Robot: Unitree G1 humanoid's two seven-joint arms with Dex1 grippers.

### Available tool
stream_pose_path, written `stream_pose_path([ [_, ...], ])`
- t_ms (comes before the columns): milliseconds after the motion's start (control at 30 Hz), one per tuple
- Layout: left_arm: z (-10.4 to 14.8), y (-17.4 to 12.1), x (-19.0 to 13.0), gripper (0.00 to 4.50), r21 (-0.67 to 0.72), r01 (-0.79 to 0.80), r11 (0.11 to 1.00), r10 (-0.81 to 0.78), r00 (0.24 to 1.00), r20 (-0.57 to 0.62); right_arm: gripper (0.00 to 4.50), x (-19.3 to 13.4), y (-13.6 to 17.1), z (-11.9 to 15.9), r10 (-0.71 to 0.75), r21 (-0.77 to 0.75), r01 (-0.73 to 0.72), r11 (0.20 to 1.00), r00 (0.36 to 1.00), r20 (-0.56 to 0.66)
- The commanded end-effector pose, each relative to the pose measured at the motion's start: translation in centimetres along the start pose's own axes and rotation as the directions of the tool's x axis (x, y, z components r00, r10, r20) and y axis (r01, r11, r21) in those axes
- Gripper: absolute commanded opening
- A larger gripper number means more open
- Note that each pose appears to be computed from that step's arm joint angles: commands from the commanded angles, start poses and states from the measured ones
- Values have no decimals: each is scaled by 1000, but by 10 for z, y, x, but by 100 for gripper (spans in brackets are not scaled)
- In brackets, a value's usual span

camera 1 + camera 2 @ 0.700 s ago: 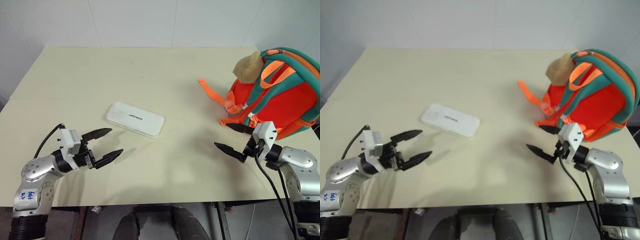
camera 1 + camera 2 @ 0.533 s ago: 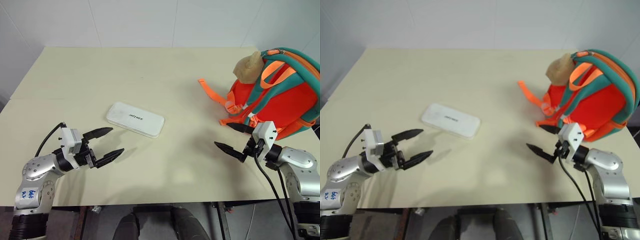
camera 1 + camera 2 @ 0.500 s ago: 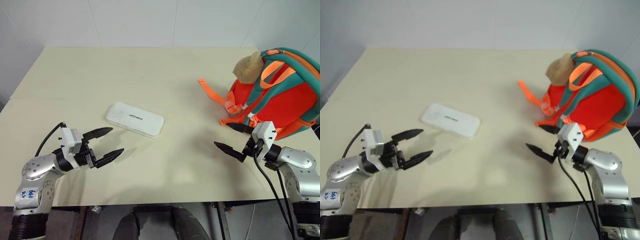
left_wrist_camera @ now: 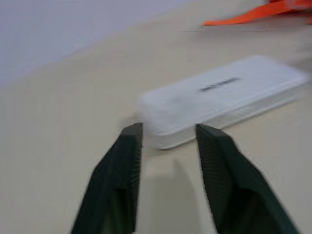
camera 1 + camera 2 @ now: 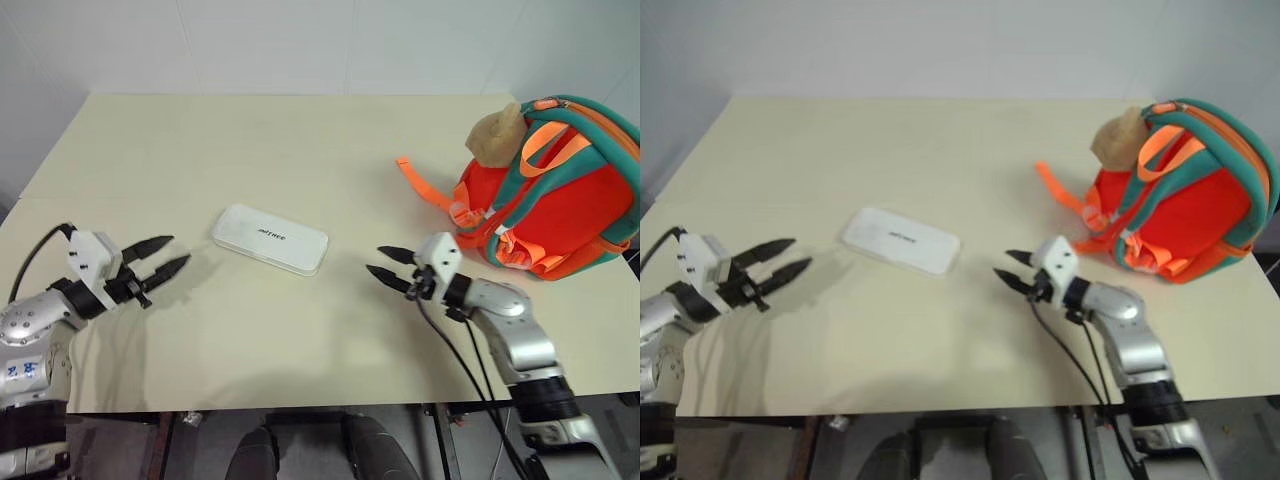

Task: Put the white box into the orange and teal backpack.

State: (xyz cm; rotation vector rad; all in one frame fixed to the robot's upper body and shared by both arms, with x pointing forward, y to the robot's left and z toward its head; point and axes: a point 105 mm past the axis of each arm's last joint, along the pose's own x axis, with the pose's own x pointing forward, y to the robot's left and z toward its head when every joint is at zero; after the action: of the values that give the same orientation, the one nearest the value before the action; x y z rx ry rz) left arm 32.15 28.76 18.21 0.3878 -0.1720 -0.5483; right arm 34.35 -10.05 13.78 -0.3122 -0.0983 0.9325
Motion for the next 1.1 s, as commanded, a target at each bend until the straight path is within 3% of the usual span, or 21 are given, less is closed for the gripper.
stream_pose_path([
  [33,-2,14,8,76,34,-105,994,105,994,8,54,9,-1,2,-14,-22,14,1000,1000,-6],
  [67,-2,15,12,38,27,-114,993,114,993,12,13,12,-1,1,-13,-24,13,1000,1000,-14],
  [100,-5,15,18,6,21,-137,990,137,991,9,0,16,-2,0,-27,-27,27,999,999,-25],
  [367,-23,29,62,2,8,-314,949,314,948,-48,0,52,3,-2,-60,-9,60,998,997,-48],
  [600,-36,29,79,2,-17,-344,939,340,934,-112,0,64,8,8,-62,8,62,998,998,-18],
  [867,-58,9,85,2,-131,-257,957,229,953,-197,0,69,15,14,-39,13,39,999,999,0],
  [1100,-42,-15,96,2,-214,-82,973,63,993,-98,0,68,17,19,-19,21,19,1000,1000,12],
])
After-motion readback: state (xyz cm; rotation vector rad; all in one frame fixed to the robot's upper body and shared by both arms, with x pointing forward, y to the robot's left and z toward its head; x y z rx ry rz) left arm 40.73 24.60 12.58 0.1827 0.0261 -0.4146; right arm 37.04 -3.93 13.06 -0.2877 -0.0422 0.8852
